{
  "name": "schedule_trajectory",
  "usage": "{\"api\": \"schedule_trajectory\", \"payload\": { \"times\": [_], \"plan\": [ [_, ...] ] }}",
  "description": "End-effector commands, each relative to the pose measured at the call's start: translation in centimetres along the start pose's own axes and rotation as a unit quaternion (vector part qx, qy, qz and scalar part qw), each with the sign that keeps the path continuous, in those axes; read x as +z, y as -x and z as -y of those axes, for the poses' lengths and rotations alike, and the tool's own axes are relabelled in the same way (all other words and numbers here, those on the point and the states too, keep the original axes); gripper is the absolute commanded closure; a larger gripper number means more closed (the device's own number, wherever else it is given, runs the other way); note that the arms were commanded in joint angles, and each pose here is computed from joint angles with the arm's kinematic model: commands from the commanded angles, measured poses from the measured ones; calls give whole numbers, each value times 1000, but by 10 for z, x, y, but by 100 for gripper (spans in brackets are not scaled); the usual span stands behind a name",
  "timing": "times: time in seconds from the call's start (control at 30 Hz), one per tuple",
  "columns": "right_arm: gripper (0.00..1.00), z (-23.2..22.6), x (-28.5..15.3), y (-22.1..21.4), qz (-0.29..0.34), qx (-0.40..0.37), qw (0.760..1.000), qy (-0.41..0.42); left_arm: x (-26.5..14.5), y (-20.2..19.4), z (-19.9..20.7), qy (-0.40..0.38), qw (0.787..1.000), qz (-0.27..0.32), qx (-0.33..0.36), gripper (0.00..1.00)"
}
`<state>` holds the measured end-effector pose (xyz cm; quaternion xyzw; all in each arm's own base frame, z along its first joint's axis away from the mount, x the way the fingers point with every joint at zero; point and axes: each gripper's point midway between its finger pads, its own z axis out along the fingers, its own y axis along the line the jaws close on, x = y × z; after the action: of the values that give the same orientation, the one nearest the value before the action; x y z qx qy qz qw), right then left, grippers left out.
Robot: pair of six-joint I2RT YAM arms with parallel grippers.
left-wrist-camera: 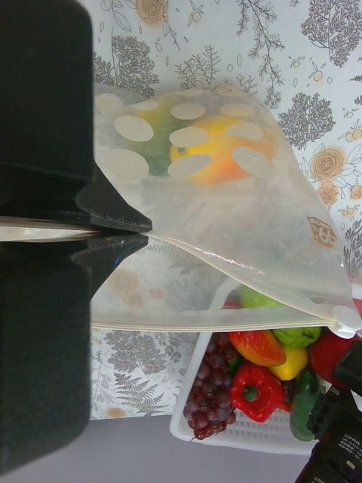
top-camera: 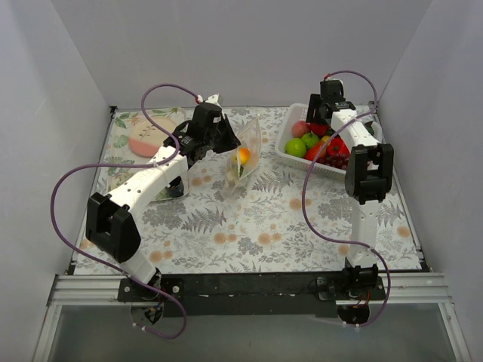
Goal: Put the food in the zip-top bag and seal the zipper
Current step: Pick up the fake fruit from the bin, then place the fake fruit in the zipper food storage bag.
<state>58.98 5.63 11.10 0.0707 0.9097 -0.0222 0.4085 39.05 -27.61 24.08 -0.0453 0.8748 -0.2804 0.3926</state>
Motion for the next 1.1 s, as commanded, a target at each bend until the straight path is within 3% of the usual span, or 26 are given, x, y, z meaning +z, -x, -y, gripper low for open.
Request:
{"api": "schedule_trajectory", "payload": {
  "times": [0.0, 0.23, 0.5, 0.7, 1.07],
  "plan": [
    [74, -9, -38, 41, 39, 16, 999, 13, -22, 17, 11, -23, 999, 30, 3, 100],
    [75, -10, -83, 69, 78, 40, 996, 29, -18, 17, 10, -23, 999, 31, 1, 100],
    [75, -14, -126, 71, 91, 60, 993, 52, -14, 19, 11, -24, 999, 32, 0, 100],
    [75, -42, -174, 70, 105, 59, 987, 104, -7, 18, 10, -23, 999, 32, -5, 100],
    [75, -135, -279, 43, 123, 44, 959, 253, -5, 24, 13, -25, 999, 36, -9, 100]
  ]
}}
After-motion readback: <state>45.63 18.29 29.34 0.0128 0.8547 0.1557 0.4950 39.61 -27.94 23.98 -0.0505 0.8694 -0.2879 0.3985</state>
